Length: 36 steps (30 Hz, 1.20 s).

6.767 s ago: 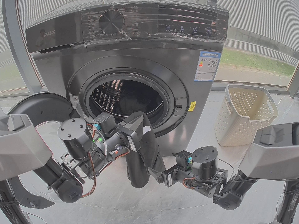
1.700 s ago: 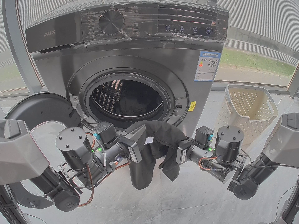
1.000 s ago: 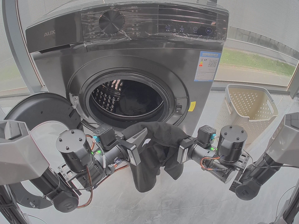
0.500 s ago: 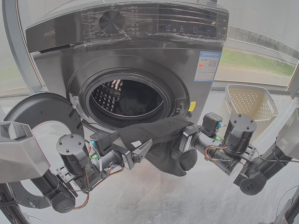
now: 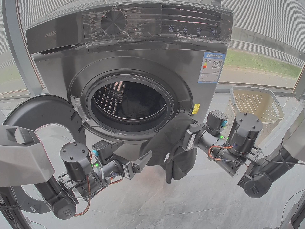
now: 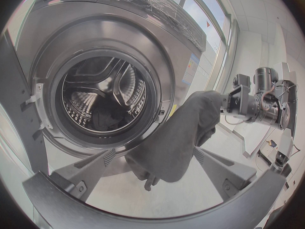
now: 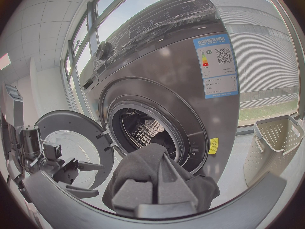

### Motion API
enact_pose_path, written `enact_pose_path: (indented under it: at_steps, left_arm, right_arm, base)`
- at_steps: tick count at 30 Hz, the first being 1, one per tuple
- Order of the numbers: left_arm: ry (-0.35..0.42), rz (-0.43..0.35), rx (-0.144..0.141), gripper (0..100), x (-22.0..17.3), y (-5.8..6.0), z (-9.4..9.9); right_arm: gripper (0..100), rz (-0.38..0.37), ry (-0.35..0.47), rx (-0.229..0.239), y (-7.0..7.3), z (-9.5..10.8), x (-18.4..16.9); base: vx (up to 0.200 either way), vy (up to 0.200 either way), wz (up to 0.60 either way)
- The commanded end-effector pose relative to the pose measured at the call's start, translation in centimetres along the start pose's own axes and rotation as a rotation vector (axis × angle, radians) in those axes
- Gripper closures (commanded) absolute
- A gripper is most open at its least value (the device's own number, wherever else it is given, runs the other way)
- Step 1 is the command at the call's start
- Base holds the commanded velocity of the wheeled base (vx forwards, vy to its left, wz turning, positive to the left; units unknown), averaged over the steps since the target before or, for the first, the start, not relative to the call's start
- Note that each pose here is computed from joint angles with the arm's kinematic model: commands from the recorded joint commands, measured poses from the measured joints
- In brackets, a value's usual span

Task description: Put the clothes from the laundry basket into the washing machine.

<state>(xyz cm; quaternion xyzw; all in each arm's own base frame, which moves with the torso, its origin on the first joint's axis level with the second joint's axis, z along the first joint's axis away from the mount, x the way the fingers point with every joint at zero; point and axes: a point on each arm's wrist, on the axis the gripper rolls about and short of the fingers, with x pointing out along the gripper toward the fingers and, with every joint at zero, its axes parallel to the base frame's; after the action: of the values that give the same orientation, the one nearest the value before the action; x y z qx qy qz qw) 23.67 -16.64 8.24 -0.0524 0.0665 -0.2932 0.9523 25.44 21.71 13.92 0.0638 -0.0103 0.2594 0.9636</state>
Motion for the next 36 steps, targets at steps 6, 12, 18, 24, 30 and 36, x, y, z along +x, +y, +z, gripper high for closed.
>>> enact_pose_path:
  at_steps: [6, 12, 18, 24, 30, 36]
  left_arm:
    - [0.095, 0.002, 0.006, 0, -0.7, 0.1, -2.0]
    - [0.116, 0.014, 0.009, 0, -0.3, 0.7, -2.6]
    - [0.134, 0.029, 0.028, 0, 0.8, 1.3, -3.6]
    - [0.110, 0.054, 0.033, 0, 2.6, 2.2, -3.9]
    - [0.111, 0.051, 0.060, 0, 4.4, 2.4, -5.0]
    - [0.053, 0.054, 0.061, 0, 6.6, 2.9, -4.8]
  right_arm:
    - [100, -0.008, -0.035, 0.007, 0.1, 0.8, 0.5]
    - [100, -0.006, -0.040, 0.011, 0.1, 0.9, 0.5]
    - [100, 0.008, -0.044, 0.013, 0.4, 1.2, 0.1]
    - [100, 0.016, -0.043, 0.013, 0.4, 1.5, -0.5]
    - [100, 0.023, -0.051, 0.015, 0.5, 1.8, -0.8]
    - [100, 0.041, -0.049, 0.018, 1.2, 1.8, -1.0]
  base:
    - [0.000, 0.000, 0.00]
    - [0.000, 0.000, 0.00]
    - [0.000, 0.000, 0.00]
    - [0.000, 0.000, 0.00]
    - [0.000, 0.000, 0.00]
    - [0.000, 0.000, 0.00]
